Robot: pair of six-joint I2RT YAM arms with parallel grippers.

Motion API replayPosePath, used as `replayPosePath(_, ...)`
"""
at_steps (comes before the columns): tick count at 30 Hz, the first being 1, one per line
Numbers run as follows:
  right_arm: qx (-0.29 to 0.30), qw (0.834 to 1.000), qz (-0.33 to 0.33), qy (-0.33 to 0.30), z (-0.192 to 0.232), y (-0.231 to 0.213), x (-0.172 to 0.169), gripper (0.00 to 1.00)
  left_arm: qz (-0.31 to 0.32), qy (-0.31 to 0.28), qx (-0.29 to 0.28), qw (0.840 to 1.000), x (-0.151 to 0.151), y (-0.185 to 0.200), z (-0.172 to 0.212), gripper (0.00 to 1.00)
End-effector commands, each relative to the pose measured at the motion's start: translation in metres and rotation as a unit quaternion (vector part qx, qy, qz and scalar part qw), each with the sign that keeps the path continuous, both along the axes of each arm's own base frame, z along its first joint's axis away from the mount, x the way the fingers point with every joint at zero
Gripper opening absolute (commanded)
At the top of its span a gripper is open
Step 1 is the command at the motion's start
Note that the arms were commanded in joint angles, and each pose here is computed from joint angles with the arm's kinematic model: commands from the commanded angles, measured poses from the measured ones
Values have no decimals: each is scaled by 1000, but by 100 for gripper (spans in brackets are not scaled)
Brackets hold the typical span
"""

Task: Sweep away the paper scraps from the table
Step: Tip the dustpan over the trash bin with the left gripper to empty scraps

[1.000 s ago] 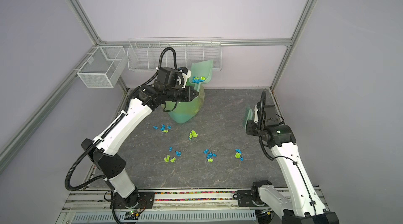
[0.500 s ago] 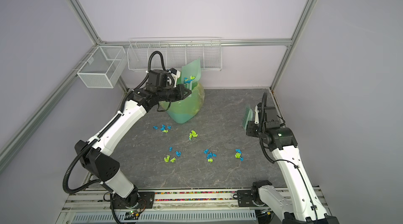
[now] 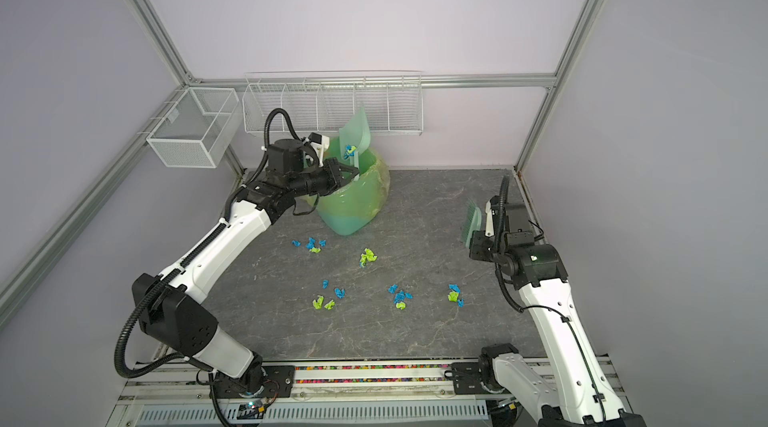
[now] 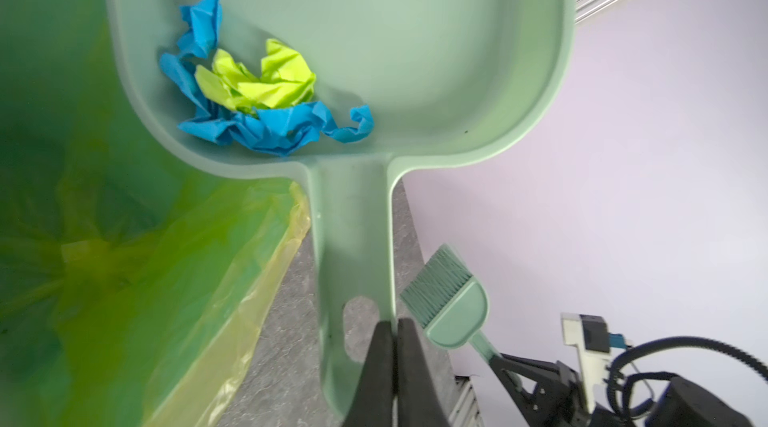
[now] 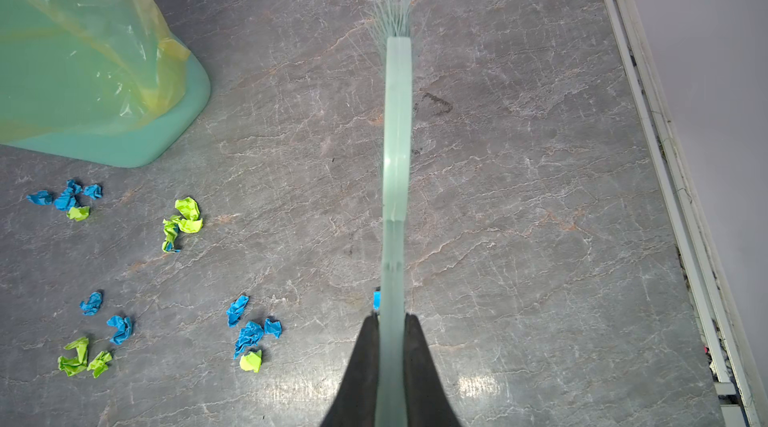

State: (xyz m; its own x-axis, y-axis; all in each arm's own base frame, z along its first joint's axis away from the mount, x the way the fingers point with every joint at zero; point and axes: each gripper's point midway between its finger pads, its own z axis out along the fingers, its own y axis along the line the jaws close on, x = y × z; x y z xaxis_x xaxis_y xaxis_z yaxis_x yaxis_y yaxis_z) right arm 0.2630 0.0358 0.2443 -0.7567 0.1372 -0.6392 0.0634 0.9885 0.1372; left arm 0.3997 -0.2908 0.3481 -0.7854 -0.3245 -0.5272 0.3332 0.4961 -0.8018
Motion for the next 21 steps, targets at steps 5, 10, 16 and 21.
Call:
replayPosePath(5, -2, 1000, 6, -9, 3, 0, 1, 7, -20, -11, -108, 994, 6, 5, 26, 0)
replayPosePath(10, 2, 1000, 6, -9, 2, 1, 0, 7, -21, -9, -143, 990, 5, 9, 28, 0)
replayPosePath(16, -1, 1000, 5, -11, 5, 0, 2, 7, -35, 18, -265, 963, 17, 19, 34, 0)
replayPosePath(21, -9, 1000, 6, -8, 5, -2, 3, 7, -53, 19, -324, 944, 21, 28, 39, 0)
